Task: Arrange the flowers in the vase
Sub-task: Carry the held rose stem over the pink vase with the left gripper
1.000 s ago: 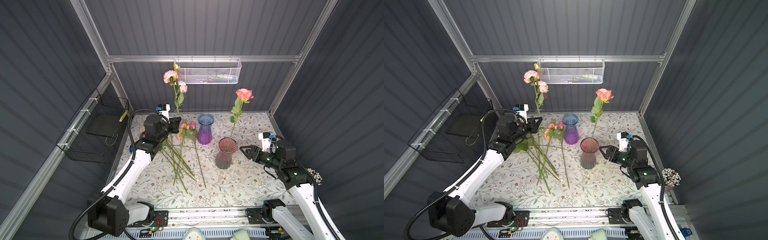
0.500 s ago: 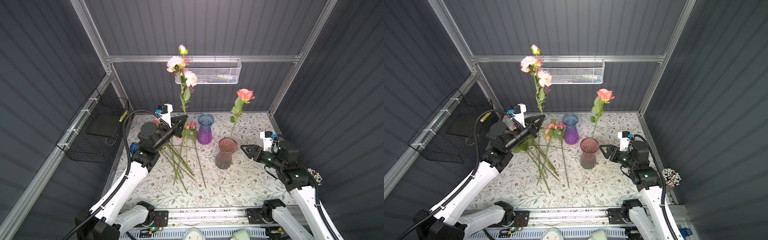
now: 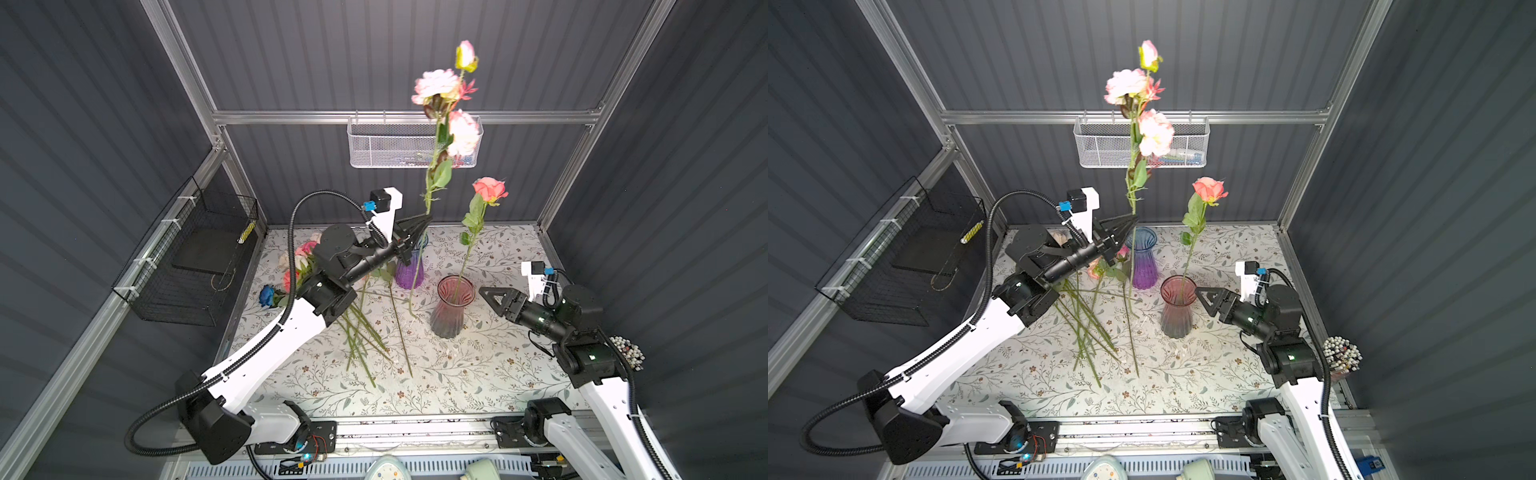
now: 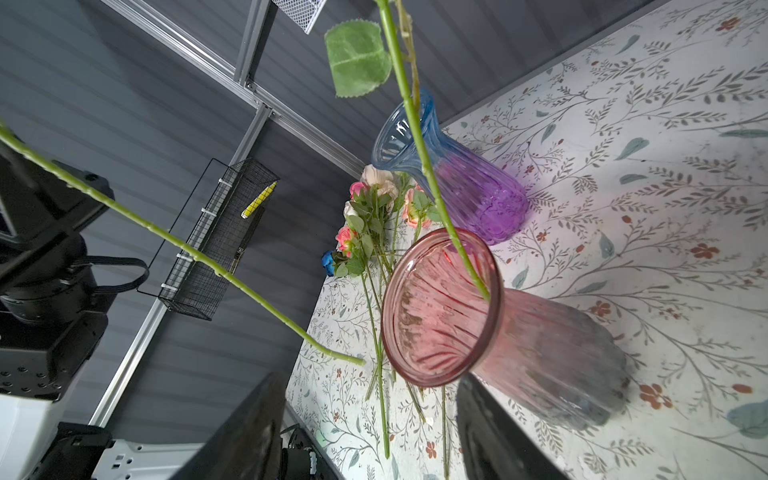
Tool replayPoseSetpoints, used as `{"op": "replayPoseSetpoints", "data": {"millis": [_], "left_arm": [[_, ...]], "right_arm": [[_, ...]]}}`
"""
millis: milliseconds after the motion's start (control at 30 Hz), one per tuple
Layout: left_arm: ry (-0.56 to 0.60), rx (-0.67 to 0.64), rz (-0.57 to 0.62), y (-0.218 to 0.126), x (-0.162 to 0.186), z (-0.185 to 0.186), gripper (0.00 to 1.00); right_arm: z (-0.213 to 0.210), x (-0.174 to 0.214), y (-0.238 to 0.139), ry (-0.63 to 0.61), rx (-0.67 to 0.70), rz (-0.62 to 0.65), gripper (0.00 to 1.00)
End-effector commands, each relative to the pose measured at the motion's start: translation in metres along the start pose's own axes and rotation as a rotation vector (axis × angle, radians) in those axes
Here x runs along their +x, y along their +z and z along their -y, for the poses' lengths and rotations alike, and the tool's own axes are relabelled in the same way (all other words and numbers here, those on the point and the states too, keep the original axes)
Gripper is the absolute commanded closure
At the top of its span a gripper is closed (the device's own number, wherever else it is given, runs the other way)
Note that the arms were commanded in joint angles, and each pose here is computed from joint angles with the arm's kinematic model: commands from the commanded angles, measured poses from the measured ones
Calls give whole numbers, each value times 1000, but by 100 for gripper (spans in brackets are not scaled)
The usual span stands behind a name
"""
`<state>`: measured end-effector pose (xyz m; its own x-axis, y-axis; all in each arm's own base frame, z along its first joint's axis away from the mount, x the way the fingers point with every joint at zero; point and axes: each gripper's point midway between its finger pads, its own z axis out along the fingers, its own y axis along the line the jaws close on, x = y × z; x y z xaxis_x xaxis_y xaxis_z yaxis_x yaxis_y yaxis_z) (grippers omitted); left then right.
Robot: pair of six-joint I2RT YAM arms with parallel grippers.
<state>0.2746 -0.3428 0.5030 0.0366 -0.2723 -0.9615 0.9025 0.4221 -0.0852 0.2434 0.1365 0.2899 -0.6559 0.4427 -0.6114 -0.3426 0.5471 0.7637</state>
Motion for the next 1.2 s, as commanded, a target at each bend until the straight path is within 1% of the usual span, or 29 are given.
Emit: {"op": "replayPoseSetpoints", "data": {"millis": [0,133,200,267,367,467,633,767,933,1100,1167], "left_arm": [[95,59,106,12,-43,20,100],[118,97,96,31,-59,29,100],[131,91,72,37,-66,29,100],[143,83,80,40,-73,27,100],[129,81,94,48,-74,25,100],[102,88,99,61,-65,20,100],[65,89,90,80,-40,11,100],[20,62,56,91,-5,-2,100],[-64,61,51,91,31,-8,100],[-71,74,8,82,69,4,100],[-68,78,-27,78,88,10,100]], "right_arm": [[-3,5,-2,-2,-13,-16,33],[-4,5,-4,-12,-9,-14,33],[-6,4,-6,-25,-5,-10,33],[-6,4,-7,-35,0,-5,33],[-4,4,-8,-39,9,0,32],[0,6,-6,-24,12,-2,34],[4,10,-9,-22,27,2,34],[5,12,-12,-33,39,4,33],[10,15,-10,-22,42,1,33],[15,17,-7,-15,46,1,33],[16,16,-6,-13,48,0,33]]}}
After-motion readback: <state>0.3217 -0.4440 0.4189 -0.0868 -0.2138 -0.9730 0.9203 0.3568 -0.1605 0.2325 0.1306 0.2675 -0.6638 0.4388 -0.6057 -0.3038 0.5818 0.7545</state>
